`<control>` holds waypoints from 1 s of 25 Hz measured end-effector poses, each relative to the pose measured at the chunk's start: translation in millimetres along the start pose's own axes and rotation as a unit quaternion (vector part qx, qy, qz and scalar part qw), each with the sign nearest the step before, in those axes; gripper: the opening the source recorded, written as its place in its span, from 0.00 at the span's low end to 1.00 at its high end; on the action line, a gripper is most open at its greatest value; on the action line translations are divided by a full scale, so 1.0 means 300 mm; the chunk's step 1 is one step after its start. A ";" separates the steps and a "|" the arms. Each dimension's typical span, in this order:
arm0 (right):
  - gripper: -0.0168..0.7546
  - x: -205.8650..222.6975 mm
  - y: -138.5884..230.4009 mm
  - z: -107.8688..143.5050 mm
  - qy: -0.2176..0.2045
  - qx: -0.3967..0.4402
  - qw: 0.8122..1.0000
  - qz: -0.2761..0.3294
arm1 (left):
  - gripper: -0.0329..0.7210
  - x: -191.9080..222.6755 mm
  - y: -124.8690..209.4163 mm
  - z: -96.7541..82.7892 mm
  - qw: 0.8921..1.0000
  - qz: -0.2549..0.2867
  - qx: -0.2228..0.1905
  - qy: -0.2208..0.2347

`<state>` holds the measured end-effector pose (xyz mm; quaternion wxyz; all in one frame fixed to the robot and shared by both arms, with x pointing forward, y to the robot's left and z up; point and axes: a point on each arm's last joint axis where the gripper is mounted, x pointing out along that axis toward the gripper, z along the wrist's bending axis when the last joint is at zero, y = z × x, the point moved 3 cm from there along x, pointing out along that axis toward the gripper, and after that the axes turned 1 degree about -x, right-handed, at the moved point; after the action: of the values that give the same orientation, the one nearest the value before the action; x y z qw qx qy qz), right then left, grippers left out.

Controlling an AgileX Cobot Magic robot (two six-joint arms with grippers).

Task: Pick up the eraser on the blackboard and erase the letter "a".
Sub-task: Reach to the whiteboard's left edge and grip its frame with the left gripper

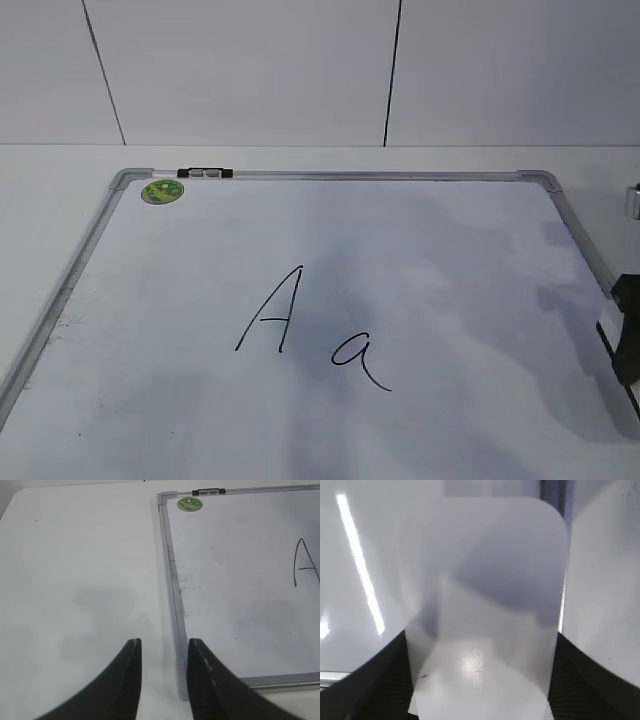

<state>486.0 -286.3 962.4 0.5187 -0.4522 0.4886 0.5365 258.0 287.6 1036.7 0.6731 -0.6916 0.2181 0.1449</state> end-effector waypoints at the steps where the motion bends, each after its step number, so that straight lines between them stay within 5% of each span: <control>1: 0.74 -0.005 -0.002 0.001 -0.001 0.000 1.000 0.000 | 0.35 0.000 0.000 0.000 1.000 0.000 0.000 0.000; 25: 0.74 -0.087 -0.046 0.041 -0.038 0.007 0.999 -0.024 | 0.35 0.005 -0.004 0.001 1.000 0.005 0.017 0.020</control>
<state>501.4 -277.3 988.9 0.5532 -0.4390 0.4613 0.5372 259.8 287.8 1037.1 0.6796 -0.6816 0.2374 0.1307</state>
